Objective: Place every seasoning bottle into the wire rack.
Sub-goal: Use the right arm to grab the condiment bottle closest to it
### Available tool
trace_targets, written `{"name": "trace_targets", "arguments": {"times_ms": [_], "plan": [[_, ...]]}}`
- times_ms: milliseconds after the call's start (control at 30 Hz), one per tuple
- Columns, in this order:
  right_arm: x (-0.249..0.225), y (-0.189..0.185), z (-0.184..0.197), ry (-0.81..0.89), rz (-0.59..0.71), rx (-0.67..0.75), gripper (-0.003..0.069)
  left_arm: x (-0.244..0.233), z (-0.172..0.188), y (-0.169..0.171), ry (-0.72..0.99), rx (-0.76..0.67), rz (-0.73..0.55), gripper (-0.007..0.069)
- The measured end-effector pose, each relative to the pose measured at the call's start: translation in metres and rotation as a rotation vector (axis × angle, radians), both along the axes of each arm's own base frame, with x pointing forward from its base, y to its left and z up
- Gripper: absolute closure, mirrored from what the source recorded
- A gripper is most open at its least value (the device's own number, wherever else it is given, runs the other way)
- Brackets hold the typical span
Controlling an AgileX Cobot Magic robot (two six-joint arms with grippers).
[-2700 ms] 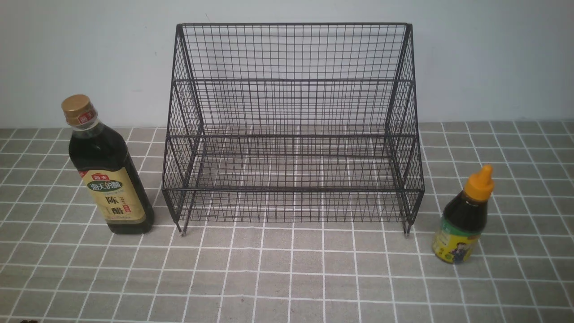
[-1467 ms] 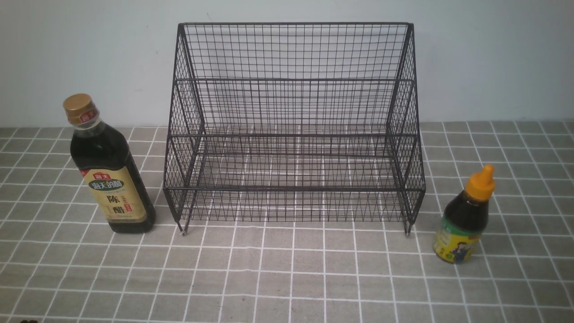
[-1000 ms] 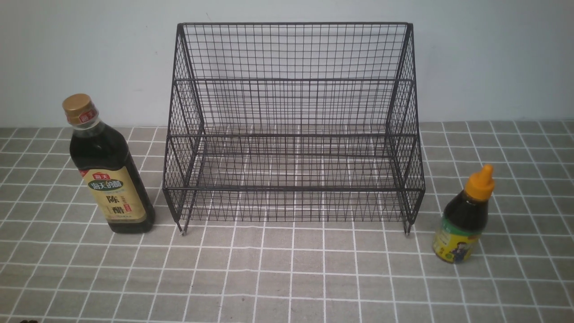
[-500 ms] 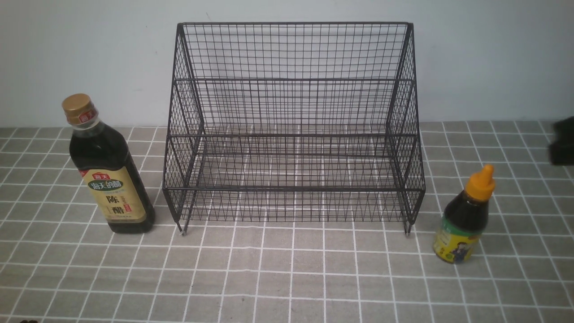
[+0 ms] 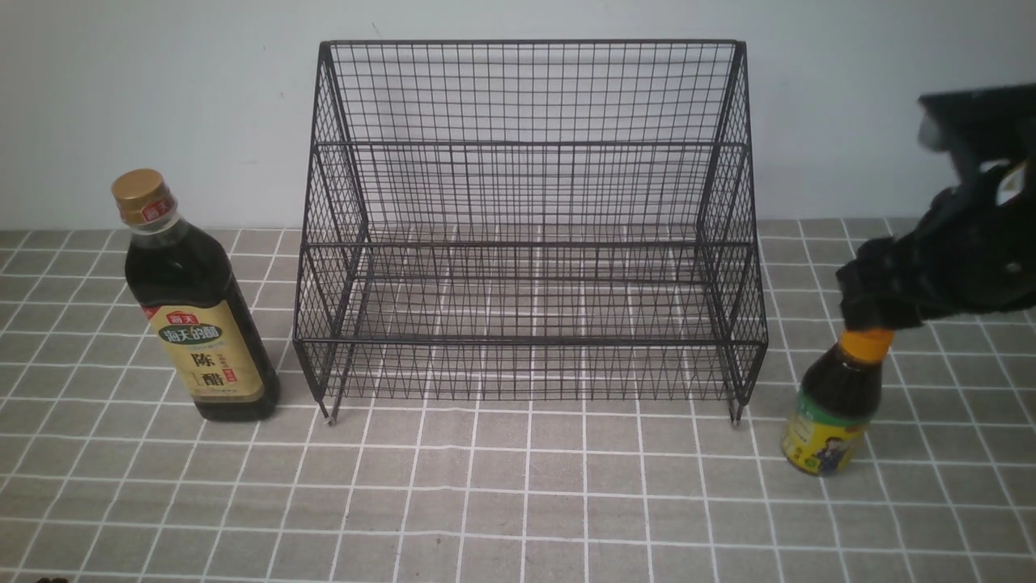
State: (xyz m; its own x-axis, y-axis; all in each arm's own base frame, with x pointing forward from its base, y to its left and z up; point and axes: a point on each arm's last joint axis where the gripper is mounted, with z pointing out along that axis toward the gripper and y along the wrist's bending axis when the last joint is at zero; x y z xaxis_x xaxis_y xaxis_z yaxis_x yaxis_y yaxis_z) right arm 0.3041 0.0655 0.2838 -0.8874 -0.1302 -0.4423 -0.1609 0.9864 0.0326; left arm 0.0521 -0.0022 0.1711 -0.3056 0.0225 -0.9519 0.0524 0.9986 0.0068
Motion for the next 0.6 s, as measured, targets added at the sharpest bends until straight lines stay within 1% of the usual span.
{"name": "trace_targets", "arguments": {"times_ms": [67, 133, 167, 267, 400, 467, 533, 567, 600], "plan": [[0.006, 0.001, -0.012, 0.034, -0.005, -0.003, 0.0151, 0.0, 0.0, 0.0, 0.0, 0.0, 0.0, 0.0632], [0.011, 0.003, -0.021, 0.059, -0.006, -0.006, 0.0172, 0.0, 0.0, 0.0, 0.0, 0.0, 0.0, 0.0632], [0.012, 0.003, -0.024, 0.068, -0.007, -0.007, 0.0197, 0.0, 0.0, 0.0, 0.0, 0.0, 0.0, 0.0632], [0.014, 0.004, -0.027, 0.072, 0.006, -0.005, 0.0367, 0.0, 0.0, 0.0, 0.0, 0.0, 0.0, 0.0632], [0.014, 0.004, -0.02, 0.084, 0.029, -0.017, 0.0353, 0.0, 0.0, 0.0, 0.0, 0.0, 0.0, 0.0632], [0.009, 0.004, 0.0, 0.084, 0.037, -0.018, 0.0353, 0.0, 0.0, 0.0, 0.0, 0.0, 0.0, 0.0632], [0.003, 0.006, 0.026, 0.046, 0.053, -0.019, 0.0353, 0.0, 0.0, 0.0, 0.0, 0.0, 0.0, 0.0632], [0.002, 0.006, 0.026, 0.046, 0.053, -0.019, 0.0353, 0.0, 0.0, 0.0, 0.0, 0.0, 0.0, 0.0632], [-0.005, 0.01, 0.056, -0.018, 0.076, -0.012, 0.0353, 0.0, 0.0, 0.0, 0.0, 0.0, 0.0, 0.0632]]}}
